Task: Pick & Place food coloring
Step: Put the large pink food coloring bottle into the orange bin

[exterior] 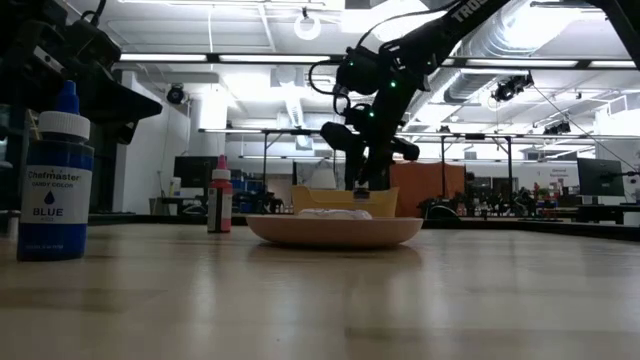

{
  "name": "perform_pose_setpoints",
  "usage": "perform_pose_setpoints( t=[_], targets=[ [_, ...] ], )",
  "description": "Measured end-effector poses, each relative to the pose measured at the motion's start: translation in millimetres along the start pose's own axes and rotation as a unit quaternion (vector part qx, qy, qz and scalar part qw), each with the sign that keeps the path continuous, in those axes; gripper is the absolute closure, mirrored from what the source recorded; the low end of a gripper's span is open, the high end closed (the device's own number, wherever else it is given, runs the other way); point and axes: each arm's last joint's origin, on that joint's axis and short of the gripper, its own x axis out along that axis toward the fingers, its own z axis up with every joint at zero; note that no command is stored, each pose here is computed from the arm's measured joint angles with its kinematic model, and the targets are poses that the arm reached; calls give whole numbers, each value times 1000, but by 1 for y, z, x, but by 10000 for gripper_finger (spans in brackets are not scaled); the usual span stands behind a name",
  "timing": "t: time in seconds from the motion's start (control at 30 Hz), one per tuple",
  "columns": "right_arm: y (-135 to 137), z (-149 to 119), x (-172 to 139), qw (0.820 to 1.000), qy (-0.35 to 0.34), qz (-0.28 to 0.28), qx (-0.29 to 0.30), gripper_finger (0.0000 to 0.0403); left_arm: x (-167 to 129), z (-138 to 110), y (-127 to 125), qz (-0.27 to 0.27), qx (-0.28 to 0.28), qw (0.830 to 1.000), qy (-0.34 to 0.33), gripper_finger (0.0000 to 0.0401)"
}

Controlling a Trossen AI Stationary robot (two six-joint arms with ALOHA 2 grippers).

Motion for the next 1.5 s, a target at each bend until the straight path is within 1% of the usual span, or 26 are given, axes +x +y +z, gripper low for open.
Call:
perform_pose_setpoints(
  t=[0.17,0.3,0.37,0.5,0.63,0.73,0.93,1.13,1.2,1.4,1.5],
  targets=[
    [6,6,-5,1000,-9,11,-4,267,0,0,0,0,0,1000,0,400],
    [16,21,-15,998,-24,45,-40,267,0,0,0,0,0,1000,0,400],
    [25,31,-24,994,-35,75,-75,267,0,0,0,0,0,1000,0,400],
    [43,49,-47,974,-46,162,-149,267,0,0,0,0,0,1000,0,400],
    [60,64,-71,943,-47,244,-220,267,0,0,0,0,0,1000,0,400],
    [70,71,-84,925,-31,275,-260,267,0,0,0,0,0,1000,0,400],
    [89,84,-93,901,-7,288,-325,267,0,0,0,0,0,1000,0,400],
    [112,84,-80,874,2,295,-387,266,0,0,0,0,0,1000,0,400],
    [118,81,-73,865,2,301,-402,259,0,0,0,0,0,1000,0,400],
    [134,66,-44,856,3,305,-417,211,0,0,0,0,0,1000,0,400],
    [138,58,-33,862,-12,290,-415,188,0,0,0,0,0,1000,0,400]
  ],
)
